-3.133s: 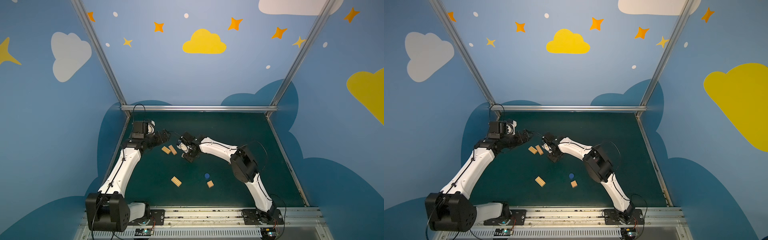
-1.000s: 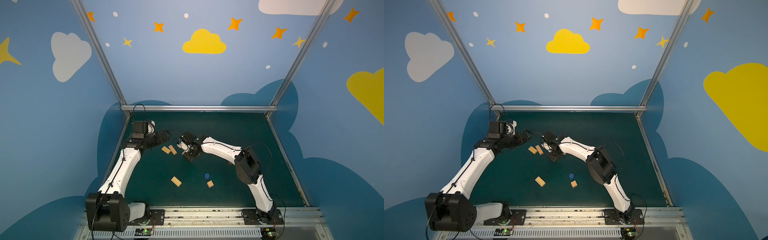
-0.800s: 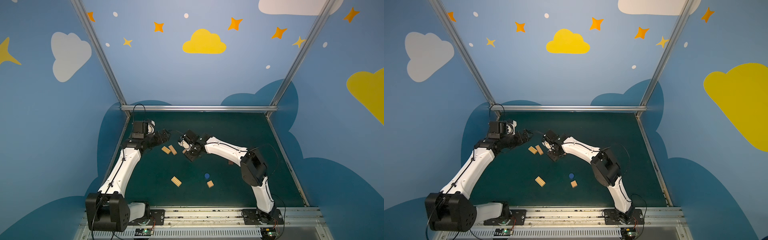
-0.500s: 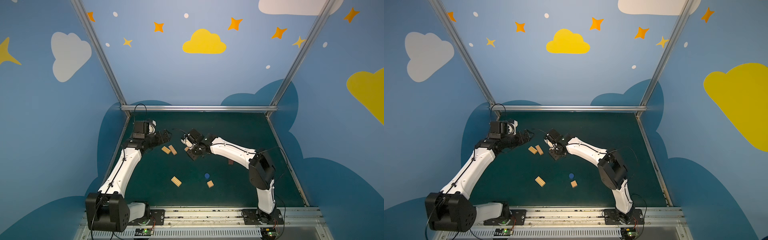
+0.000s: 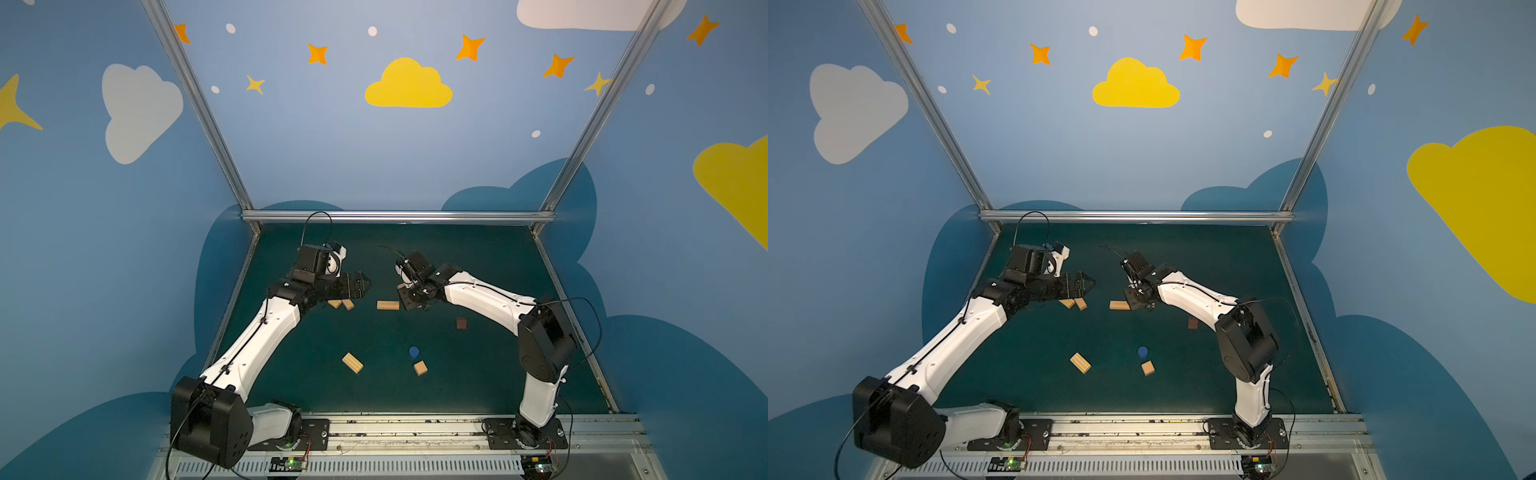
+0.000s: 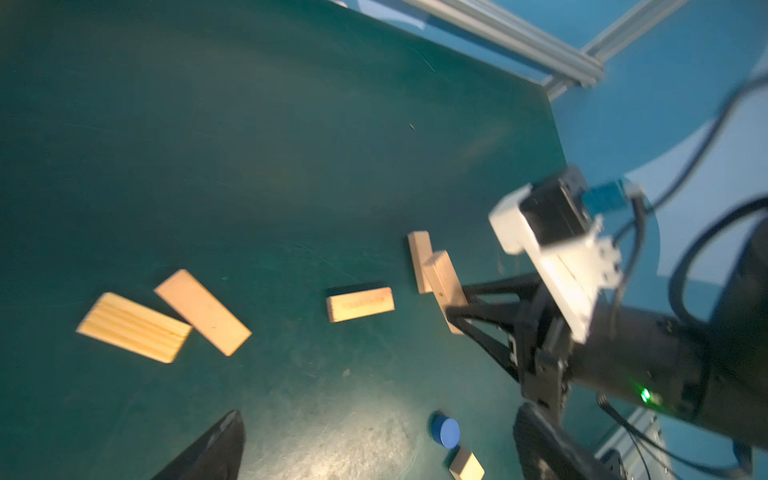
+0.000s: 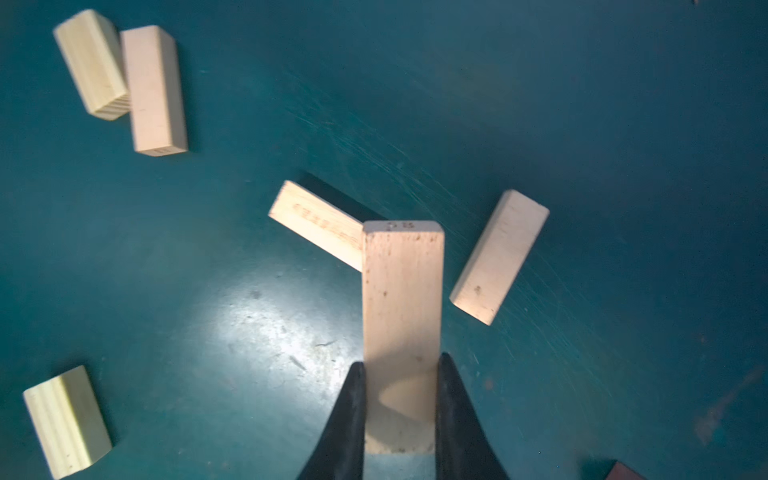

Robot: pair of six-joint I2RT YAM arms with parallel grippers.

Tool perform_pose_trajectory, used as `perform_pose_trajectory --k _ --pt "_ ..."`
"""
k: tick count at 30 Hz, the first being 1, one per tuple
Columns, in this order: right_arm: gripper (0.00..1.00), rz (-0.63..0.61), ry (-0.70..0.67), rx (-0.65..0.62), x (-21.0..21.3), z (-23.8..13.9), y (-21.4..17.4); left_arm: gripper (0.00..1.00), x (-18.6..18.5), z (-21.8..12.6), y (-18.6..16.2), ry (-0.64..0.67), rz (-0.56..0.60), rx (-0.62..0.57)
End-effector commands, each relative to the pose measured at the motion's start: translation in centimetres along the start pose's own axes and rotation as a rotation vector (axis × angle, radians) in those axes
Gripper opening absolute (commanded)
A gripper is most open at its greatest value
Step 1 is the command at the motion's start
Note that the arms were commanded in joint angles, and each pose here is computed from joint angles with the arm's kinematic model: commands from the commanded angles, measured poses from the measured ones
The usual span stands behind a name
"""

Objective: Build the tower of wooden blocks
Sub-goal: 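Carry the held block toward the standing block while the left arm moves inward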

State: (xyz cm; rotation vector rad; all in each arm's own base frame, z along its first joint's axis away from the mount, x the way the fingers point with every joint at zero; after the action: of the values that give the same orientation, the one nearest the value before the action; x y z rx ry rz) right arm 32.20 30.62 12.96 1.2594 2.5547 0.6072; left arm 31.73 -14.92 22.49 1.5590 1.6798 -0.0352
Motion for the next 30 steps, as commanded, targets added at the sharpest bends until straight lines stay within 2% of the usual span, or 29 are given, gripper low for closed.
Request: perform_pose_trajectory --k 1,13,24,30 --pt "0.00 0.089 -0.021 -0.046 -1.1 -1.2 0.6 1.00 -0.4 0.9 -1.4 0.004 0.068 0.062" --pt "0.00 0.200 -0.058 -0.055 -2.7 -0.9 0.6 1.00 -1.2 2.4 -4.0 0.008 0.138 0.198" --pt "0.00 0.343 -0.114 -0.036 -3.7 0.6 0.8 1.00 -0.8 2.5 -4.2 0.048 0.145 0.208" --pt "0.00 0.359 -0.173 -0.008 -4.9 1.0 0.3 1.00 -0.6 2.2 -3.9 0.062 0.152 0.190"
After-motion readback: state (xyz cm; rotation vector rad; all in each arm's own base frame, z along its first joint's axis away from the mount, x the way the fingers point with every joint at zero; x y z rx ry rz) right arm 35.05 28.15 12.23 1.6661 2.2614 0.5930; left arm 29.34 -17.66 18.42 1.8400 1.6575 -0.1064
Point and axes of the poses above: each gripper's point midway between its finger pads, its own z axis out along the fingers, its own x axis along the line the jaws close on, y = z × x, the point moved 3 cm from there along -z, back along the fingers, and after that the axes turned 9 degrees about -z, right-handed, at the moved point
